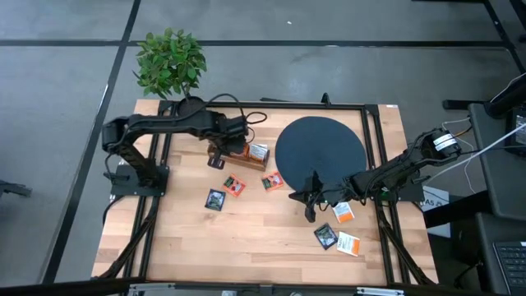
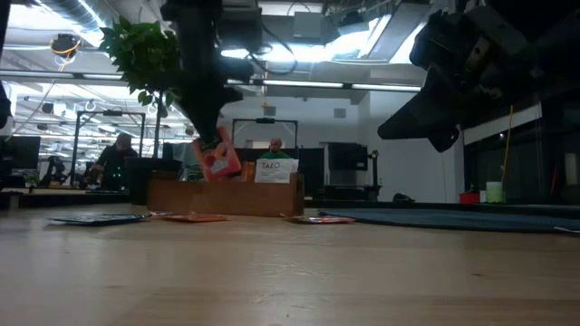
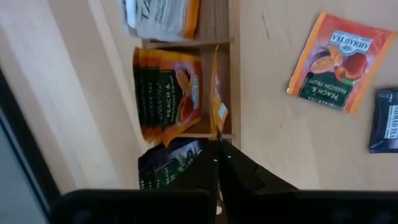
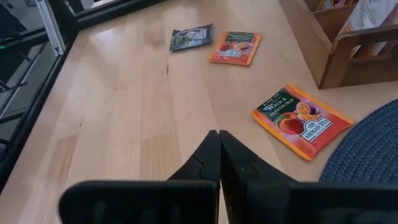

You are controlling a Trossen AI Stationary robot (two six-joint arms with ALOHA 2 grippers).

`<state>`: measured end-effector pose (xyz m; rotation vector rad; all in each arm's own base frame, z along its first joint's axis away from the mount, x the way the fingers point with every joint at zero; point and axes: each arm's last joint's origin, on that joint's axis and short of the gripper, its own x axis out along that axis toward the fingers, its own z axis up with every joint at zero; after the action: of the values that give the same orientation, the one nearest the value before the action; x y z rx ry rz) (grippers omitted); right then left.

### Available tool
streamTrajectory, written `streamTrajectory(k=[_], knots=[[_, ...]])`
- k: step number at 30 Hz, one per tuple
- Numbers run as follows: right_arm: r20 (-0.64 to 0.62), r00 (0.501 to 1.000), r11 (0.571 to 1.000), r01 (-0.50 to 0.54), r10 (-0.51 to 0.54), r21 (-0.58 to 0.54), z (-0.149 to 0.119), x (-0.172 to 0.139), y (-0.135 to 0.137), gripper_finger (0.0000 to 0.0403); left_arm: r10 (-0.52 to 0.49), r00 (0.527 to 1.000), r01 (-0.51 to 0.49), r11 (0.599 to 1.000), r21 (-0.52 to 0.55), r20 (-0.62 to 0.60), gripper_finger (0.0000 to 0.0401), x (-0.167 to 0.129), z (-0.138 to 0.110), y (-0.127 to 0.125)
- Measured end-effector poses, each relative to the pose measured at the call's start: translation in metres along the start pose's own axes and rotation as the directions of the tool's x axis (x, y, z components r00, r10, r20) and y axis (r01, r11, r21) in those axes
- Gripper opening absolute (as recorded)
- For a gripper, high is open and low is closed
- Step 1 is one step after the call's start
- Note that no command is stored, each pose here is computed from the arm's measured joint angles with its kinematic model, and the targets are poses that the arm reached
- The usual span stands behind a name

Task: Pick & Place Tea
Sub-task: Put the right orange tea bag into the middle section of the wooden organizer

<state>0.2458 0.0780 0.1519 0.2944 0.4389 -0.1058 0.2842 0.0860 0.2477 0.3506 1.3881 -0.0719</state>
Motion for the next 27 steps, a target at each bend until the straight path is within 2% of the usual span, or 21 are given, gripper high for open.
streamTrajectory(k=[11, 27], knots=[[-0.004, 1.0, 1.0, 0.003, -0.003, -0.005, 0.0, 0.0, 0.0, 0.0003, 0.039, 0.997, -0.039, 0.999, 0.001, -0.059, 0.0003, 0.012, -0.003, 0.011], [-0.009, 1.0, 1.0, 0.005, -0.005, -0.003, -0.001, 0.0, -0.001, 0.0003, 0.056, 0.998, -0.057, 0.998, -0.027, -0.036, 0.0007, 0.013, 0.0, 0.012]])
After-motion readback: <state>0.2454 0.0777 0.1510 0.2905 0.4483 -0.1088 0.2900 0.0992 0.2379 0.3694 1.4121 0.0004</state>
